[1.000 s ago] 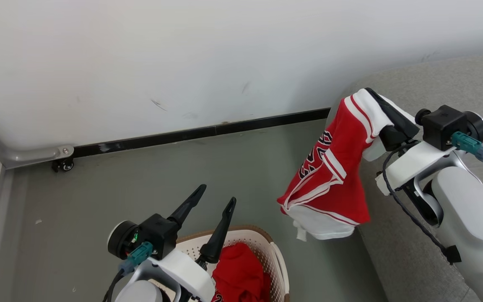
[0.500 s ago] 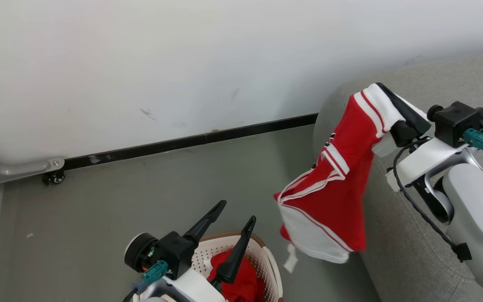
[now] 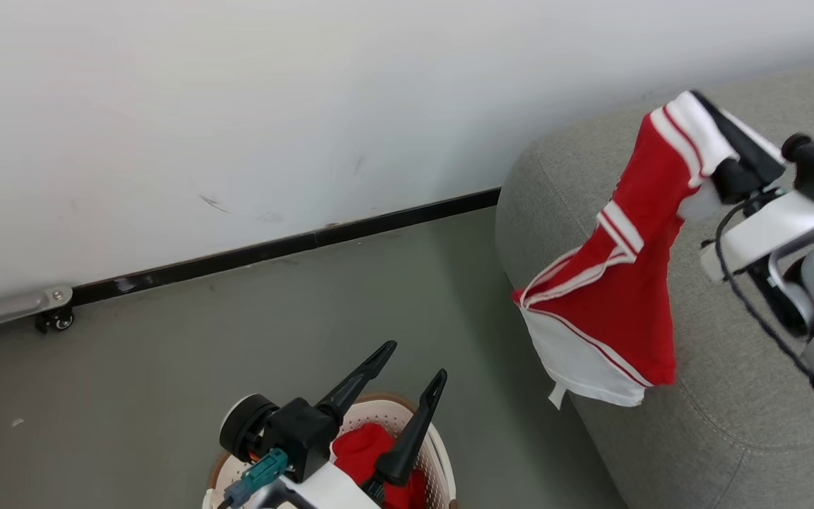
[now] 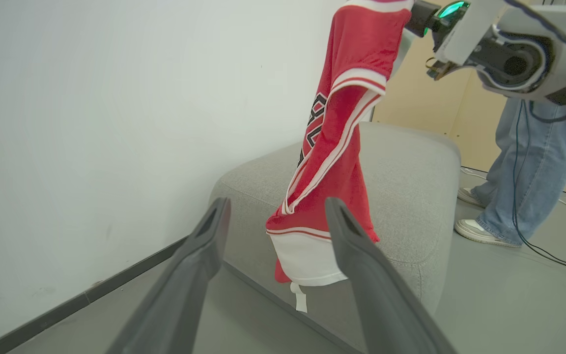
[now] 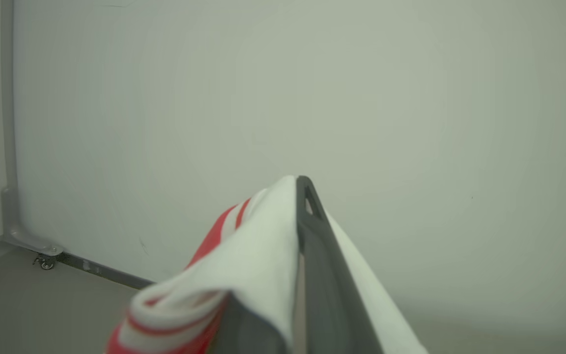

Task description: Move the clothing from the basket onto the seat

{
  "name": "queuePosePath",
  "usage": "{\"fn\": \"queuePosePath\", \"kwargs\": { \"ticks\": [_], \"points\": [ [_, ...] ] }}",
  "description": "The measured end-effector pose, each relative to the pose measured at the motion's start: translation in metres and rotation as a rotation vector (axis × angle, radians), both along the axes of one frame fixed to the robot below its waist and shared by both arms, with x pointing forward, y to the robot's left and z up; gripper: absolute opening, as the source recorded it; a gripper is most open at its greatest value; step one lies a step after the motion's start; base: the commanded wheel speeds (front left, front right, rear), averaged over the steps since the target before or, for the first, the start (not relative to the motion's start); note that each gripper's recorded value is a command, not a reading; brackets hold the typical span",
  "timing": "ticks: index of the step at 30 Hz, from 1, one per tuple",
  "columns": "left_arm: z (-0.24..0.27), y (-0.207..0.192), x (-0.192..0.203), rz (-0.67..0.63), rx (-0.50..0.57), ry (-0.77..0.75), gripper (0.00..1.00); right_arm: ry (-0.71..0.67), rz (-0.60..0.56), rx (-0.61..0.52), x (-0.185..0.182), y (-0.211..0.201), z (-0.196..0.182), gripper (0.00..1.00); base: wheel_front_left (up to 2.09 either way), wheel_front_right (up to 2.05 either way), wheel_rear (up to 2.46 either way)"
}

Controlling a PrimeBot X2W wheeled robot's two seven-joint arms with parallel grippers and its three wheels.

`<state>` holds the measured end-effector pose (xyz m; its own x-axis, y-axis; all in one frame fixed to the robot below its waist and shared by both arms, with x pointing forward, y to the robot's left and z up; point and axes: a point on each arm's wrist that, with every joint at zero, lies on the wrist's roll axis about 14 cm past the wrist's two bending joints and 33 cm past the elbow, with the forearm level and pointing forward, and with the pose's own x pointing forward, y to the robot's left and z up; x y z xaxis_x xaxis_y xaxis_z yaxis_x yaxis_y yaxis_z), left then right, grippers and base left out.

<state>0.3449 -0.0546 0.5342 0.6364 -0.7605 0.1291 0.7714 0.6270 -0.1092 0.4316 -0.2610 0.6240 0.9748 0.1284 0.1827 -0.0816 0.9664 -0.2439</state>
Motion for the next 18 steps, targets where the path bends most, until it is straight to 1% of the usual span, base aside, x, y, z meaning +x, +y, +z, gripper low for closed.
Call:
{"fn": "queuePosePath", "kwargs": {
  "ticks": [3,7,18],
  "points": [
    [0.001,-0.004,0.0,-0.015,-0.004,-0.003,1.0,-0.049,-0.036,-0.028,0.002,-0.017,0.031,0.0,0.0,0.0,0.0],
    [0.003,-0.009,0.001,-0.034,-0.016,-0.002,1.0,-0.105,-0.087,-0.031,0.004,-0.039,0.071,0.0,0.0,0.0,0.0],
    [0.0,-0.016,0.007,-0.066,-0.037,0.019,1.0,-0.216,-0.26,0.018,0.0,-0.111,0.159,0.0,0.0,0.0,0.0]
  ]
}}
